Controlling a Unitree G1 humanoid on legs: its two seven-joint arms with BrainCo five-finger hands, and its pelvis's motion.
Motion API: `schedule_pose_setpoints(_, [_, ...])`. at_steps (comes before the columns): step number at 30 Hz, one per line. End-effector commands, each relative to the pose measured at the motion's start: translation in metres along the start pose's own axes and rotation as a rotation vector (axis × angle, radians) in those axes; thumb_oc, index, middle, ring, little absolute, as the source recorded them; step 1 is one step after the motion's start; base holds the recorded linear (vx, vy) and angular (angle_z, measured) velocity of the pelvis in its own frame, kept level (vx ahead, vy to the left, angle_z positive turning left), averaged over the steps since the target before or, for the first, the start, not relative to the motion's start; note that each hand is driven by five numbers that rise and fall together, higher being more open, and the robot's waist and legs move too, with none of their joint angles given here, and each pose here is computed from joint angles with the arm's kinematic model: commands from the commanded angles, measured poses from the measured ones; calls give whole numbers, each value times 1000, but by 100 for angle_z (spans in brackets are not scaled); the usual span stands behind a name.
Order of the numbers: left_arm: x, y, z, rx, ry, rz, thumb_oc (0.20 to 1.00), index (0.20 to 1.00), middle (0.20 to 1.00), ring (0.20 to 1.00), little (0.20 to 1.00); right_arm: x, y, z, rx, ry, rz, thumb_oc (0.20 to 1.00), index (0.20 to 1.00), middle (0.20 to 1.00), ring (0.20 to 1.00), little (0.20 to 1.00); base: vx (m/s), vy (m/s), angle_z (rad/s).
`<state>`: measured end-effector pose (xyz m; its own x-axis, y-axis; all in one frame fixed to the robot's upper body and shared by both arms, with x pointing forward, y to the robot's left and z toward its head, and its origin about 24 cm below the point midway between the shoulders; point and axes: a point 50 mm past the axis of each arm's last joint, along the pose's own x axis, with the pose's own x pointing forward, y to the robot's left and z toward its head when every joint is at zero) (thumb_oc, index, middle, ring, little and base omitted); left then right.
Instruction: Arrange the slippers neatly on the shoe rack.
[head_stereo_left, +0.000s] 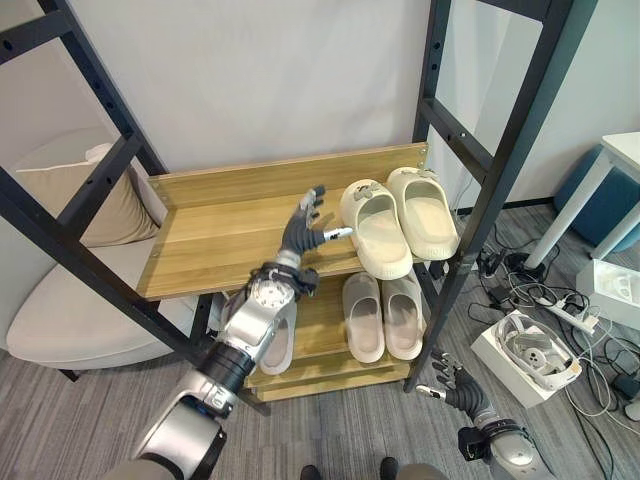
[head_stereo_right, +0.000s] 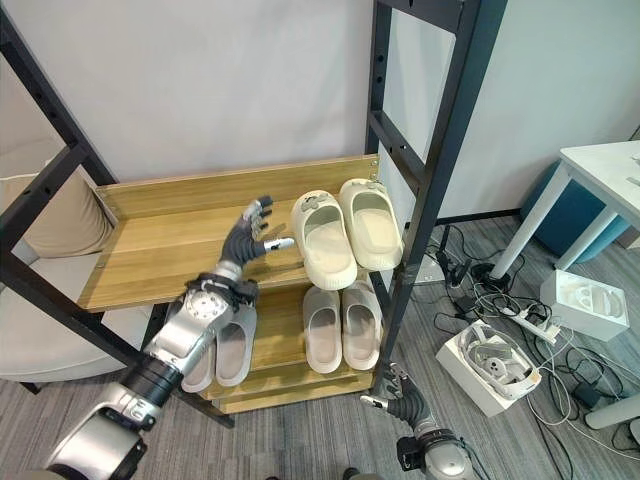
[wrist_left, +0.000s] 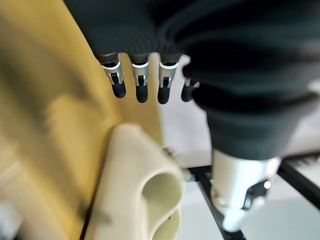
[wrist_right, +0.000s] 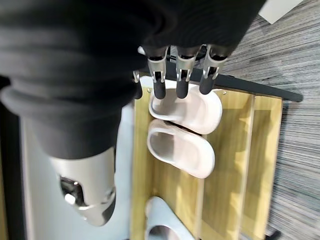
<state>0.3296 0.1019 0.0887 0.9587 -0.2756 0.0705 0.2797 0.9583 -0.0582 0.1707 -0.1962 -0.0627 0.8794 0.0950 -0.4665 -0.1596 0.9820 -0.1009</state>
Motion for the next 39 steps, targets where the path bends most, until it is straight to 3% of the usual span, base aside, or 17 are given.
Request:
schedule_pose_setpoints(1, [25,4,45,-89,-124,-41,1000,1000,1000,1000,1000,5,7,16,3,-75,21,1000,1000,1000,1000,1000,0,0,0])
schedule_pose_setpoints(9, [28,-7,41,-70,-75,-90,1000,1000,1000,1000,1000,2,8,12,-13,-50,52,1000,1000,1000,1000,1000,5,-3,-6])
schedule_pose_setpoints(16, [56,-12,41,560,-81,-5,1000,1000,1000,1000,1000,0,7,5,-22,-40,53,1000,1000,1000,1000,1000,10,-4,0])
schedule_pose_setpoints(22, [70,-3,46,832,-72,86,1000,1000,1000,1000,1000,-5,2,5,-15,-51,31,1000,1000,1000,1000,1000,17,-13,-9])
schedule_pose_setpoints(23, [75,7,49,949,-49,130,1000,1000,1000,1000,1000,-7,-1,7,-14,-66,24,1000,1000,1000,1000,1000,13,-10,-10])
schedule_pose_setpoints(35, [80,43,64,1122,-8,295,1000,1000,1000,1000,1000,-14,-5,10,7,-103,11,1000,1000,1000,1000,1000,4,-7,-7])
schedule_pose_setpoints(39, [79,37,98,1039,-220,382,1000,1000,1000,1000,1000,-15,-3,13,22,-133,8,1000,1000,1000,1000,1000,0,0,0])
